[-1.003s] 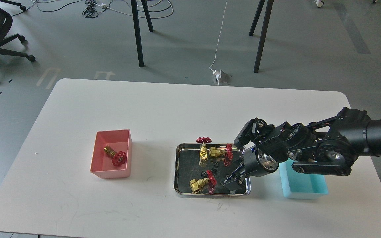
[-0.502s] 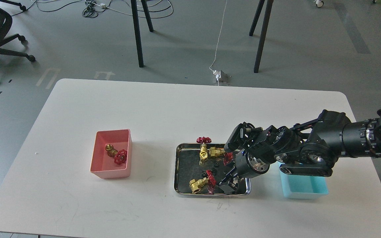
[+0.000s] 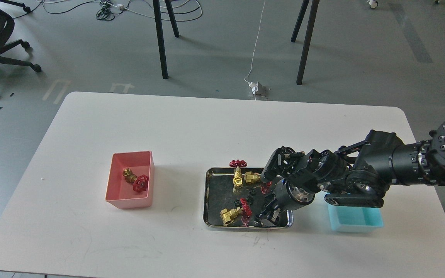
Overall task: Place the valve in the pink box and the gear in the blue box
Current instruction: 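Grasp the small black gear on the tray with the right gripper, then carry the gear with the right gripper and drop it into the blue box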
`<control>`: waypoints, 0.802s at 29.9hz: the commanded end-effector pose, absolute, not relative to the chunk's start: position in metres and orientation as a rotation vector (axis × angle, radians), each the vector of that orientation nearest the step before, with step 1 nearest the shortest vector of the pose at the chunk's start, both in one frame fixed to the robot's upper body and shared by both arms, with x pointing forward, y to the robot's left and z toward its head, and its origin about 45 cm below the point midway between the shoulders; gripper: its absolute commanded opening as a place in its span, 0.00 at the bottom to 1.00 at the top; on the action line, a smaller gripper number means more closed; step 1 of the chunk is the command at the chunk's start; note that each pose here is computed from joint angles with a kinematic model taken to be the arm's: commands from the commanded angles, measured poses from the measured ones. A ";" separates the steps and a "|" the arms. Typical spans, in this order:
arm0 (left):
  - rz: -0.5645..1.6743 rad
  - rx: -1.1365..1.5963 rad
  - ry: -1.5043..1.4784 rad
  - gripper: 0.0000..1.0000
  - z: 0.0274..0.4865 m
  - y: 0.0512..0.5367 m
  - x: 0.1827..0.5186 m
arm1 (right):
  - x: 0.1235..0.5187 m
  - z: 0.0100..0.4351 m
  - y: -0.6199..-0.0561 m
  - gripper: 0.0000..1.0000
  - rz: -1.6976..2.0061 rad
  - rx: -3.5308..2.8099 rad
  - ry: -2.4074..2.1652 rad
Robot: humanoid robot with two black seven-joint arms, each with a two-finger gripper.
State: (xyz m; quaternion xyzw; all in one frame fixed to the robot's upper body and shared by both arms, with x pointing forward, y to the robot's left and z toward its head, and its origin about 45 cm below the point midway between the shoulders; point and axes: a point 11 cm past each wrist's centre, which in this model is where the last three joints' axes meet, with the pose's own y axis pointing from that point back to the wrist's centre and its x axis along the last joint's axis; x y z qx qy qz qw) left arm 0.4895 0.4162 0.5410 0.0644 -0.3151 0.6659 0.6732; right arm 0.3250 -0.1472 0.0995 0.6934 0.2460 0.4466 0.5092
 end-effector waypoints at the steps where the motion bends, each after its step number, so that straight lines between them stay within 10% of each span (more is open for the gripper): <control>1: 1.500 0.144 -0.709 0.99 0.541 0.417 0.489 | 0.328 0.100 -0.148 0.58 1.079 1.661 0.587; 16: 1.502 0.144 -0.709 0.99 0.542 0.418 0.489 | 0.323 0.096 -0.154 0.13 1.056 1.642 0.623; 24: 1.513 0.147 -0.718 0.99 0.545 0.425 0.485 | 0.325 0.126 -0.161 0.06 1.056 1.672 0.609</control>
